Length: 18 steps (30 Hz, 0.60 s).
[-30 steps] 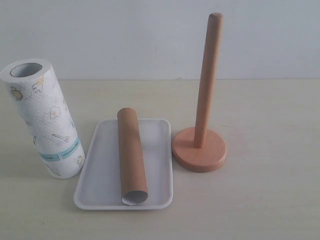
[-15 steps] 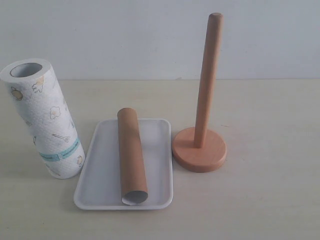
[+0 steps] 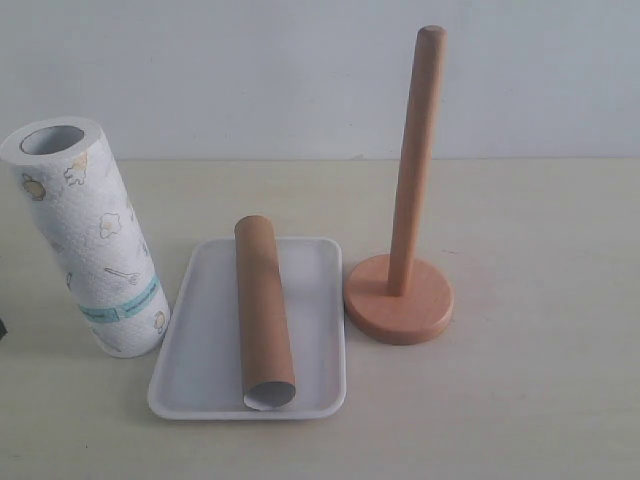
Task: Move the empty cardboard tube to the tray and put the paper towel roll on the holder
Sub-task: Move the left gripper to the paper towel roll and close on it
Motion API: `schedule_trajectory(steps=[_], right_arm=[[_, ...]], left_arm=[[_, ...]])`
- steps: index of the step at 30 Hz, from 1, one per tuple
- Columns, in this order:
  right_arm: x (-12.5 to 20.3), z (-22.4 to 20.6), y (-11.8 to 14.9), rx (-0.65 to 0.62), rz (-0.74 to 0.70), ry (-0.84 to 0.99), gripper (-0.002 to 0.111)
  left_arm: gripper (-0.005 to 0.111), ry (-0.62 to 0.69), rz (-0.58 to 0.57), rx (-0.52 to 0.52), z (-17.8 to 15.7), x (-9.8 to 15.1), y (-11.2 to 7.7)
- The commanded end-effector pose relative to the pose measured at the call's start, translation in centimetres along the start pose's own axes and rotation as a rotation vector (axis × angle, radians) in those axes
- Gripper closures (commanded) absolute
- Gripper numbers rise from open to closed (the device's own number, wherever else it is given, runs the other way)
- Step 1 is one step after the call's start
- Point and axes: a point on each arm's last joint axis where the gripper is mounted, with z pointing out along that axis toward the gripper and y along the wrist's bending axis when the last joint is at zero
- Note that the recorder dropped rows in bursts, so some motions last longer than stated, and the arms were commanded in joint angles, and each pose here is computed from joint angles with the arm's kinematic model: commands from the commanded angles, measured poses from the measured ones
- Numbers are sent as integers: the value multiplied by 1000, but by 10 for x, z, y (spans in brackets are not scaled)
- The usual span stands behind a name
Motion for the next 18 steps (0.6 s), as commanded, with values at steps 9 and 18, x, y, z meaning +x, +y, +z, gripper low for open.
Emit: schedule_trajectory(steps=[9, 18], right_arm=[[-1, 0, -1, 8, -12, -13, 108], [-1, 0, -1, 8, -12, -13, 108]], left_arm=[[84, 133, -37, 27, 26, 23, 2], [11, 123, 11, 90, 37, 28, -1]])
